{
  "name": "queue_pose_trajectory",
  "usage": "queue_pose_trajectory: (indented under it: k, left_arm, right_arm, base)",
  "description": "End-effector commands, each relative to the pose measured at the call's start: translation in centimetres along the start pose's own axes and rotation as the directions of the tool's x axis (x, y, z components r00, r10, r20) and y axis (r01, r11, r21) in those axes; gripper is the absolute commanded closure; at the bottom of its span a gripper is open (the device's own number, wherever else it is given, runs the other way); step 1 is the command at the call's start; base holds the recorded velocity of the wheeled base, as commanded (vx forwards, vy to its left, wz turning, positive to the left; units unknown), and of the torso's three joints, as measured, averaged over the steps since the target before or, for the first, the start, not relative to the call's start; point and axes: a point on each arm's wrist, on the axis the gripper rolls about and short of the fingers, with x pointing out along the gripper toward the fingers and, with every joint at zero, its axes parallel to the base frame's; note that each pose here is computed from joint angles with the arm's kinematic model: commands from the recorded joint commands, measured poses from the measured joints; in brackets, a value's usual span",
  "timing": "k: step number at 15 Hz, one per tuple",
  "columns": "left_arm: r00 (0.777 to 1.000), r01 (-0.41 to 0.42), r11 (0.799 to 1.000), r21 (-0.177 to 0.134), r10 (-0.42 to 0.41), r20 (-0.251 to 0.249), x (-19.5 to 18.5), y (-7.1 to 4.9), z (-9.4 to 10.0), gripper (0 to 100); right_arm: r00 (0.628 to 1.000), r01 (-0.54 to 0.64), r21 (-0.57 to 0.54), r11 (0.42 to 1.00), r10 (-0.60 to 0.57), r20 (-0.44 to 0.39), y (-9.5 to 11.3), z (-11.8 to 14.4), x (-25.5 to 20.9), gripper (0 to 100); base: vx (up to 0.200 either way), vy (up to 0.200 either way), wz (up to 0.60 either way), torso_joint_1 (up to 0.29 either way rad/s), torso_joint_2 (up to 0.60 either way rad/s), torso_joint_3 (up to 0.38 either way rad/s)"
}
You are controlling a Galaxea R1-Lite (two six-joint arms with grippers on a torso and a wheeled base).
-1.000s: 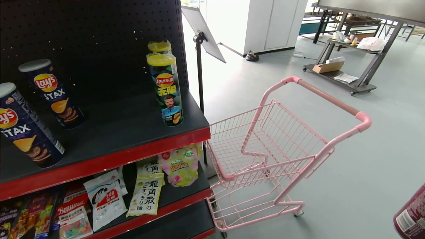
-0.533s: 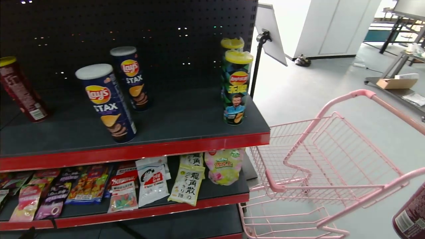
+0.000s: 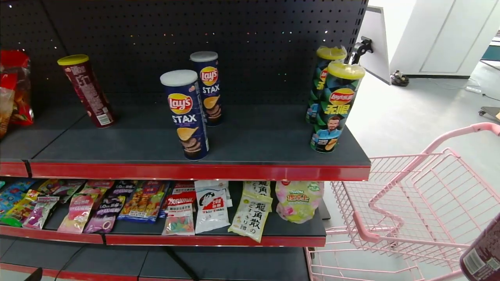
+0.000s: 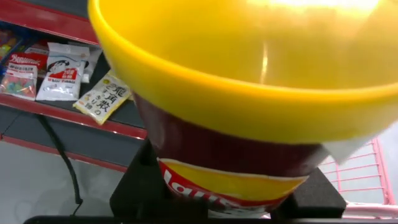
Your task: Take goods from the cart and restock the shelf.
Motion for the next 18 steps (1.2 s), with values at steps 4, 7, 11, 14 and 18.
queue_pose_trajectory:
  k: [4, 7, 11, 14, 18]
  left_arm:
    - [1.000, 0.000, 1.000, 0.000, 0.000, -0.002, 0.0, 0.0, -0.1, 0]
    - [1.000, -0.002, 1.000, 0.000, 0.002, -0.003, 0.0, 0.0, -0.1, 0]
    - [1.000, -0.001, 1.000, 0.000, 0.001, -0.001, 0.0, 0.0, -0.1, 0]
    - [1.000, -0.003, 1.000, -0.002, 0.003, 0.000, 0.0, 0.0, 0.0, 0]
    - [1.000, -0.003, 1.000, 0.000, 0.003, 0.000, 0.0, 0.0, 0.0, 0]
  right_arm:
    - [1.000, 0.001, 0.004, 1.000, -0.002, 0.024, 0.0, -0.3, -0.6, 100]
    - [0.999, 0.003, 0.007, 1.000, -0.003, 0.035, 0.0, -0.6, -1.0, 100]
    - [0.999, 0.005, 0.007, 1.000, -0.005, 0.045, 0.0, -0.6, -1.2, 100]
    - [0.999, 0.004, 0.007, 1.000, -0.005, 0.050, 0.0, -0.6, -1.3, 100]
    - [0.998, 0.005, 0.008, 1.000, -0.006, 0.056, -0.1, -0.6, -1.5, 100]
  base:
    - [0.000, 0.200, 0.00, 0.001, 0.00, 0.005]
    - [0.000, 0.200, 0.00, 0.001, 0.00, 0.002]
    - [0.000, 0.200, 0.00, 0.001, 0.00, 0.004]
    - [0.000, 0.200, 0.00, 0.002, 0.00, 0.004]
    - [0.000, 0.200, 0.00, 0.004, 0.00, 0.000]
